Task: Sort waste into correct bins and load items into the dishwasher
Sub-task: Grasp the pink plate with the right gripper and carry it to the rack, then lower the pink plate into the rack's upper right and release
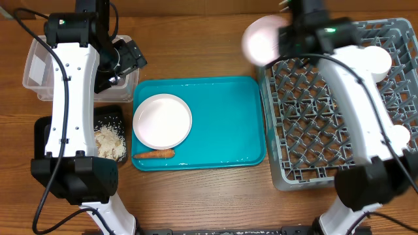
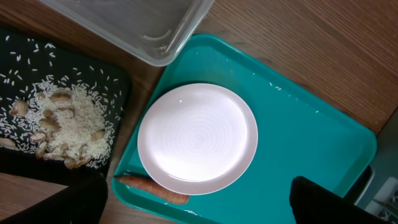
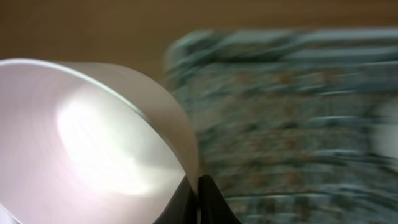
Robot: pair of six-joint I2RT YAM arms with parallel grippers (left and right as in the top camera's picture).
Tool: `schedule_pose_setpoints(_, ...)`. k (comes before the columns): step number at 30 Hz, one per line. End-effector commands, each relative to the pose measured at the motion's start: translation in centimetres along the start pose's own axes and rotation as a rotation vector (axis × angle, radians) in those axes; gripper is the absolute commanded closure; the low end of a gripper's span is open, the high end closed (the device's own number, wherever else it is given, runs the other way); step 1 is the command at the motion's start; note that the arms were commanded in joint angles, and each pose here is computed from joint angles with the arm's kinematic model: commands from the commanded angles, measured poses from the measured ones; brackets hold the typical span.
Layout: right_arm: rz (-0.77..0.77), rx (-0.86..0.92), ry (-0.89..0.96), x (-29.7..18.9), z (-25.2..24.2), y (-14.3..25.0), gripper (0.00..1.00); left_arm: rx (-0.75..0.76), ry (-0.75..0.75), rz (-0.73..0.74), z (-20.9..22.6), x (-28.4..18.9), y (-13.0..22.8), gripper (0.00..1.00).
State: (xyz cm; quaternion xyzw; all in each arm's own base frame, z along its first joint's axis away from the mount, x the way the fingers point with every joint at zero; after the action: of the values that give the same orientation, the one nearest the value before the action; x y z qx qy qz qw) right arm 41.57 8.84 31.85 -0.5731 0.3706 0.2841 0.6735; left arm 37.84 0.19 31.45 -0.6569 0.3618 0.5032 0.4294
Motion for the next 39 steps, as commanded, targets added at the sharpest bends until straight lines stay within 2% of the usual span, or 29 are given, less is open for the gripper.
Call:
schedule_pose_setpoints(1, -0.412, 0.363, 0.755, -3.3, -9.0, -2.6, 0.96, -0.014, -0.009, -0.039, 0.2, -1.1, -0.1, 0.05)
schedule_pose_setpoints(3, -0.467, 0.397, 0.877, -2.8, -11.0, -2.6, 0.96, -0.014, -0.009, -0.038, 0.2, -1.1, -0.1, 0.05)
schedule_pose_setpoints(12, -0.364, 0.404, 0.993, 3.6, -15.7, 1.2, 0.96, 0.0, -0.013, -0.037, 0.3, -1.1, 0.0, 0.04)
schedule_pose_setpoints(16, -0.333, 0.404, 0.986, 5.2, -16.3, 2.4, 0.96, 0.001, -0.013, -0.037, 0.3, -1.1, 0.0, 0.03)
schedule_pose_setpoints(21, -0.225, 0.408, 0.863, 7.1, -15.6, 4.0, 0.96, 0.016, -0.013, -0.036, 0.3, -1.1, 0.0, 0.03)
schedule_pose_setpoints(24, -0.203, 0.392, 0.872, 8.3, -15.7, 5.5, 0.96, 0.027, -0.014, -0.036, 0.3, -1.1, 0.0, 0.03)
schedule_pose_setpoints(29, -0.23, 0.362, 0.96, 8.1, -16.2, 6.1, 0.96, 0.034, -0.016, -0.03, 0.3, -1.1, 0.1, 0.02)
schedule_pose_setpoints(33, -0.328, 0.333, 1.089, 6.9, -16.6, 5.1, 0.96, 0.034, -0.016, -0.029, 0.3, -1.1, 0.1, 0.02)
schedule_pose_setpoints(39, -0.317, 0.328, 1.07, 7.1, -16.6, 5.0, 0.96, 0.045, -0.017, -0.029, 0.3, -1.1, 0.1, 0.02)
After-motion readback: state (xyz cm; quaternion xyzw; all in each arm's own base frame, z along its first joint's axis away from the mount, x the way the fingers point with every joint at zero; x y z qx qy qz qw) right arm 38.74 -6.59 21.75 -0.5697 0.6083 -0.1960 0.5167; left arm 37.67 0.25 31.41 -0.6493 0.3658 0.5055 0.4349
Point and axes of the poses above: each gripper's point midway between its finger pads, its own x axis out along the fingers, its own z axis along the line the jaws close on, y = z × x, the point moved 9 cm from there along -x, back along the fingers, and after that the axes turned 11 degrees about x, right-handed, at the moved point
